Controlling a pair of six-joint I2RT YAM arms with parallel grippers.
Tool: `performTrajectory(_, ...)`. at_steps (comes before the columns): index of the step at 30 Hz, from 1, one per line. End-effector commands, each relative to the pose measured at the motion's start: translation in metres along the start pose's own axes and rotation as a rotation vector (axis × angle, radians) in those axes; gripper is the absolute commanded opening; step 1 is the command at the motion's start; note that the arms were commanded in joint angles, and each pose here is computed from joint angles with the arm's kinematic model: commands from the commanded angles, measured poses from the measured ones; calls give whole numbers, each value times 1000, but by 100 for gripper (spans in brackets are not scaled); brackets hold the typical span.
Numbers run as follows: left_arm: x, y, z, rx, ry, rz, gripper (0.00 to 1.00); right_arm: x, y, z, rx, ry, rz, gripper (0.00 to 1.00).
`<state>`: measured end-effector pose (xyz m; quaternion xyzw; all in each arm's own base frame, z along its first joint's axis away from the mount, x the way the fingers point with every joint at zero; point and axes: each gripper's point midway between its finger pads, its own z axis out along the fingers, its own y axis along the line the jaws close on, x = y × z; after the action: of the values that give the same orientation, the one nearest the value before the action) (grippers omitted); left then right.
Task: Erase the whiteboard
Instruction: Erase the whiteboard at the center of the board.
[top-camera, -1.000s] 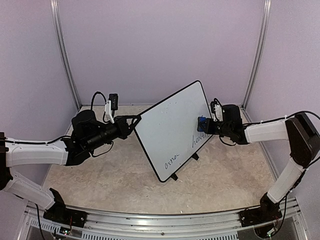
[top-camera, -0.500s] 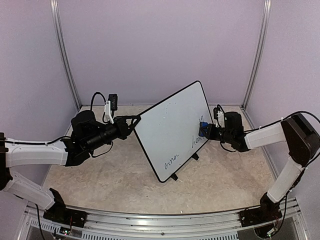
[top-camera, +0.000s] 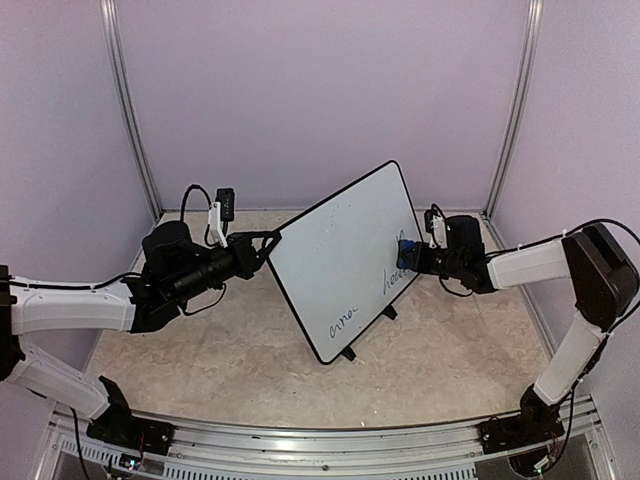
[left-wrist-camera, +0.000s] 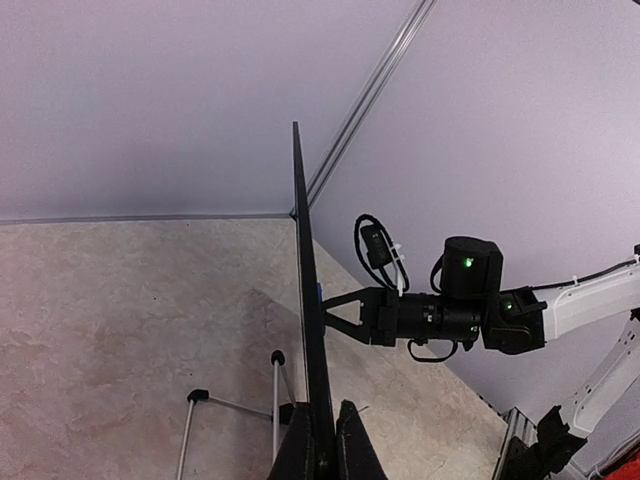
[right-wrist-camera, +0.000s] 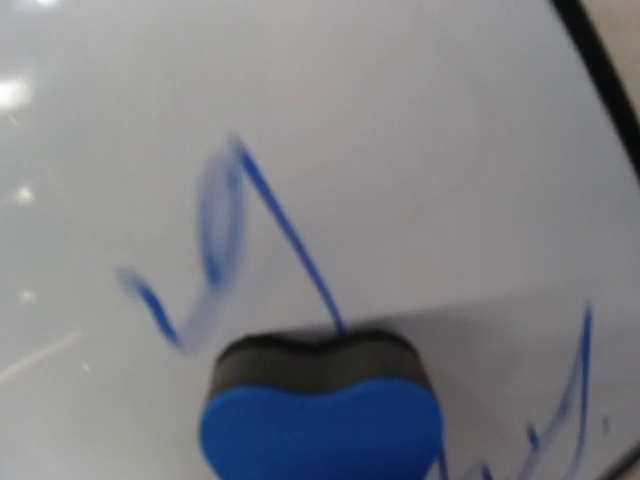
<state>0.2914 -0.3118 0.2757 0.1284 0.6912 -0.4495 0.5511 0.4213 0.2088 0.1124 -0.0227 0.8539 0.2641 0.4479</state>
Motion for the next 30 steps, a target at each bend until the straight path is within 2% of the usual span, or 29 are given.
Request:
performTrajectory(1,62,-26,-7,164,220,74,0,-41,22,6,-51,-67,-42,23)
performTrajectory(10,62,-27,-7,166,219,77,0,-65,30,4,-51,-113,-39,23)
performTrajectory(16,62,-26,-8,165,218,77,0,-32,-3,15,40,-52,36,23)
performTrajectory(22,61,-26,-10,164,216,79,0,-4,-32,17,21,-28,154,23)
performTrajectory(30,61,-27,-10,167,214,77,0,-3,-27,19,-16,-17,138,23)
